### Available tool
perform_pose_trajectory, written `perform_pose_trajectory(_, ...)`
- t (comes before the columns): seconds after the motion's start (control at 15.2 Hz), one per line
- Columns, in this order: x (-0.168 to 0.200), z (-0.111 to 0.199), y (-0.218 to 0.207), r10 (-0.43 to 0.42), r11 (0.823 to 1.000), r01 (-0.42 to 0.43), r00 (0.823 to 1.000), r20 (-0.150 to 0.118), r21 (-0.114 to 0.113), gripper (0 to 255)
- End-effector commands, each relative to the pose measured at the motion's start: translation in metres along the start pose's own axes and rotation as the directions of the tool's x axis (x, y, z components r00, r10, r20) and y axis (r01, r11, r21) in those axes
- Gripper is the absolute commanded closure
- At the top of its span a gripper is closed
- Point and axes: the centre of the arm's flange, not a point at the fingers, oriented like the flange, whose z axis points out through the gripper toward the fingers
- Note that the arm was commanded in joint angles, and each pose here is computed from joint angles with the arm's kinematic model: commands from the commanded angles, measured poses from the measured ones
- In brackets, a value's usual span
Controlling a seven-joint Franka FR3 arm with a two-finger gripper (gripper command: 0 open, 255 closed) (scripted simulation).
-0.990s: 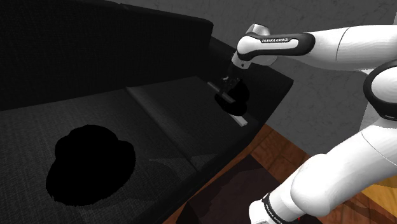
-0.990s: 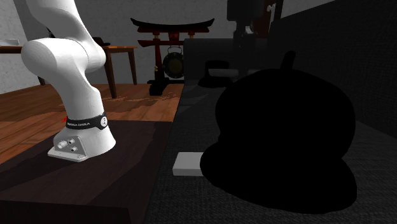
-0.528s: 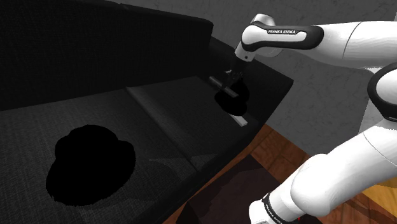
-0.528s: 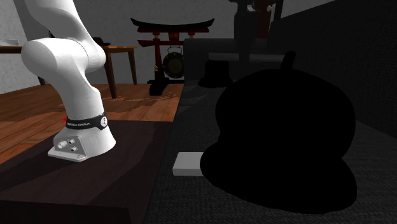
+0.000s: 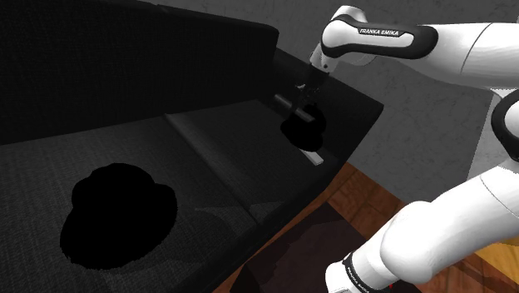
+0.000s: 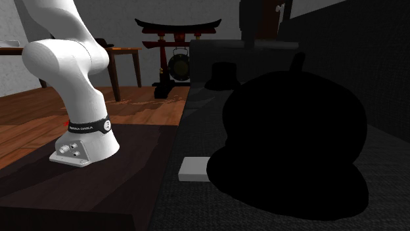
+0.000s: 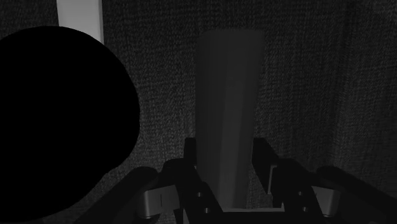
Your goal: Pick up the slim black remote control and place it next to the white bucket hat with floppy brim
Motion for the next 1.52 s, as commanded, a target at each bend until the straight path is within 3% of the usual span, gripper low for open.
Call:
perform_pose_trajectory(0.0, -0.008, 0.0, -0.022, 0.0, 1.0, 0.0, 1.0, 0.0, 0.0, 255)
perform_pose_trajectory(1.45, -0.12, 0.018, -0.289, 0.0, 1.0, 0.0, 1.0, 0.0, 0.0, 255)
